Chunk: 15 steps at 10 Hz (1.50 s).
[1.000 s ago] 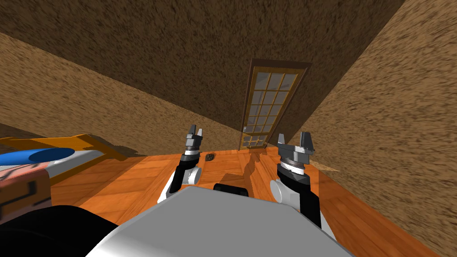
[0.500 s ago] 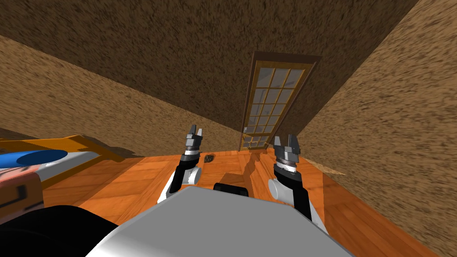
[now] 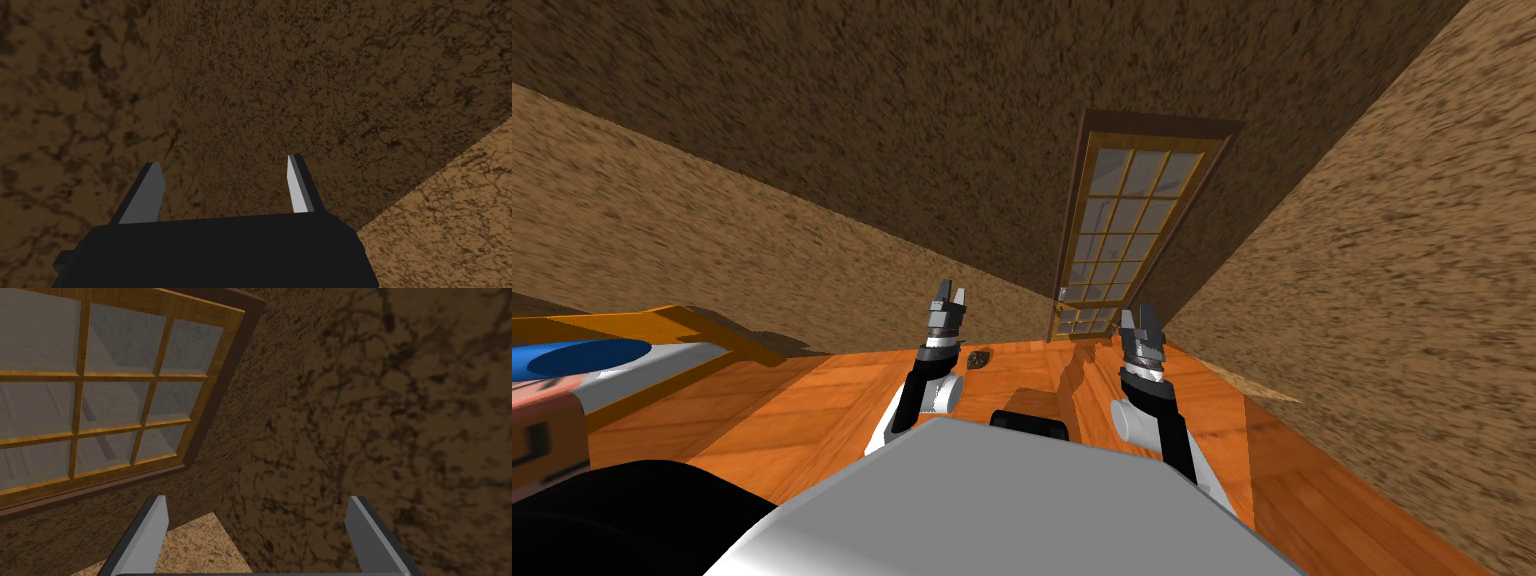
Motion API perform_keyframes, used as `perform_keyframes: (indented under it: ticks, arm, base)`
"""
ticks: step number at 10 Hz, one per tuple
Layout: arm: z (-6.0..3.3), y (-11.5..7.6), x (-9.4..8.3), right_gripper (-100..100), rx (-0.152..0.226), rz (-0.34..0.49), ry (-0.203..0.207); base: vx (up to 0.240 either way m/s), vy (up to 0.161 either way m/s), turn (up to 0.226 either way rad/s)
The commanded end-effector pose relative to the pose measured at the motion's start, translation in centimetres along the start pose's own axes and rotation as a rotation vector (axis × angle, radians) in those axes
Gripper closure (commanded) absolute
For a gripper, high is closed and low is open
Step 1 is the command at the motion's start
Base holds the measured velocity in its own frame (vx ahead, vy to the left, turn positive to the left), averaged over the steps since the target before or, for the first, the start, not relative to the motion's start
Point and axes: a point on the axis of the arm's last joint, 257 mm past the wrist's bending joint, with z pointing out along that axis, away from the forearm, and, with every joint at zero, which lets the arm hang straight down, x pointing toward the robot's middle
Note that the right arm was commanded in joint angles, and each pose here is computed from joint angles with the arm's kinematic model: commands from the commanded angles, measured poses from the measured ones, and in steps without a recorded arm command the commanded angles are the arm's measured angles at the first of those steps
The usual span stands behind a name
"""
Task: Pull the door open
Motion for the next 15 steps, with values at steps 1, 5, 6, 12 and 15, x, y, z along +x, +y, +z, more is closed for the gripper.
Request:
perform_keyframes:
  ticks: [1, 5, 6, 12, 15]
  arm:
    - [-0.45, -1.5, 0.4, -100, 0.018, -0.044, 0.014]
    - [-1.51, -4.9, 1.2, -100, 0.063, -0.154, 0.055]
    - [-1.82, -5.8, 1.4, -100, 0.075, -0.183, 0.066]
    - [-3.84, -10.9, 2.5, -100, 0.136, -0.362, 0.142]
    - [-5.15, -13.6, 3.0, -100, 0.168, -0.452, 0.186]
  base:
    - [0.087, -0.009, 0.01]
    - [0.094, -0.015, 0.011]
    - [0.111, -0.015, 0.012]
    - [0.098, -0.014, 0.013]
    - [0.1, -0.015, 0.013]
